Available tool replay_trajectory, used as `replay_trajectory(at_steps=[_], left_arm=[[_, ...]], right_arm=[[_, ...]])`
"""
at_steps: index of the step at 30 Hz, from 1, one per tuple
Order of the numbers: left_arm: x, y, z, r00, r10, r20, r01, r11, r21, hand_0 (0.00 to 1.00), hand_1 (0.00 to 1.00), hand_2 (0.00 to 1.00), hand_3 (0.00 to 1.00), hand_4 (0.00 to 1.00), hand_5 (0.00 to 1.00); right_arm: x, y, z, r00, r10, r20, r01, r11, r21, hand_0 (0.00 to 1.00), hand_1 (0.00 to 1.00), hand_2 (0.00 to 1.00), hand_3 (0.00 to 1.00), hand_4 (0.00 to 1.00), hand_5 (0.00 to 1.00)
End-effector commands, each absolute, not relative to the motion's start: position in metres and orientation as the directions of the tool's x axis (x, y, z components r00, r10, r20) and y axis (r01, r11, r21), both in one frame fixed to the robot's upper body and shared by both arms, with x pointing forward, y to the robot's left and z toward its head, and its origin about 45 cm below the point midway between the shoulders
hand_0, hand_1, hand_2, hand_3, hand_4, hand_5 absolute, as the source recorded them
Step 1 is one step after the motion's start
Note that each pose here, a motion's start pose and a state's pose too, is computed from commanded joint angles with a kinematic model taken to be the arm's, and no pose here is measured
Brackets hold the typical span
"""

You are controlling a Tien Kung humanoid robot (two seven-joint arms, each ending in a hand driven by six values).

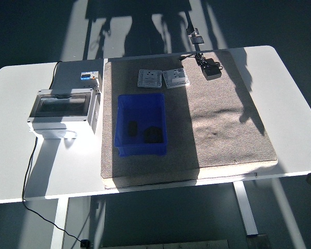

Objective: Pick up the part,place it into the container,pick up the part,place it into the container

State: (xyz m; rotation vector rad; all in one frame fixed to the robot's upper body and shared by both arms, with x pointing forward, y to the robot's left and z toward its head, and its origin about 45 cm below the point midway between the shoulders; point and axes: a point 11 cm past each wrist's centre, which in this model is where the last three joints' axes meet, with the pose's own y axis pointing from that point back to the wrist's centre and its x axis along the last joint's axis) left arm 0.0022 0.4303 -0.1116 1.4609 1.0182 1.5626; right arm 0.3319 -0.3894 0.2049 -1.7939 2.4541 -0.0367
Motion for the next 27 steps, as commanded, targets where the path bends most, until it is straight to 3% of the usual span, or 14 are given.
replay_trajectory(at_steps=[10,11,16,17,22,23,27], left_arm=[[-0.021,0.442,-0.108,-0.121,0.892,0.436,-0.015,-0.440,0.898,0.696,0.646,0.675,0.677,0.674,0.612],[-0.021,0.444,-0.107,-0.126,0.890,0.439,-0.016,-0.444,0.896,0.694,0.644,0.676,0.669,0.675,0.592],[-0.017,0.448,-0.105,-0.123,0.886,0.446,-0.021,-0.452,0.892,0.694,0.644,0.676,0.669,0.675,0.592],[-0.014,0.449,-0.105,-0.123,0.887,0.445,-0.018,-0.451,0.892,0.692,0.645,0.665,0.663,0.676,0.589],[-0.002,0.451,-0.104,-0.111,0.886,0.450,-0.021,-0.455,0.890,0.692,0.645,0.665,0.663,0.676,0.589],[-0.001,0.452,-0.104,-0.111,0.886,0.451,-0.022,-0.456,0.890,0.692,0.646,0.659,0.658,0.674,0.591],[0.003,0.451,-0.103,-0.105,0.888,0.448,-0.027,-0.453,0.891,0.692,0.646,0.659,0.658,0.674,0.591]], right_arm=[[0.323,-0.387,0.196,-0.340,-0.935,-0.100,-0.933,0.349,-0.085,0.979,0.917,0.908,0.988,0.998,0.767],[0.323,-0.388,0.197,-0.346,-0.933,-0.103,-0.930,0.355,-0.092,0.976,0.902,0.869,0.909,0.998,0.771],[0.321,-0.395,0.200,-0.384,-0.915,-0.122,-0.911,0.398,-0.110,0.976,0.902,0.869,0.909,0.998,0.771],[0.320,-0.398,0.200,-0.394,-0.910,-0.127,-0.906,0.408,-0.111,0.953,0.847,0.803,0.781,0.998,0.760],[0.319,-0.404,0.201,-0.419,-0.899,-0.131,-0.895,0.433,-0.110,0.953,0.847,0.803,0.781,0.998,0.760],[0.319,-0.405,0.201,-0.421,-0.897,-0.131,-0.893,0.436,-0.111,0.879,0.747,0.702,0.657,0.998,0.699],[0.319,-0.408,0.204,-0.429,-0.894,-0.129,-0.889,0.444,-0.116,0.879,0.747,0.702,0.657,0.998,0.699]])
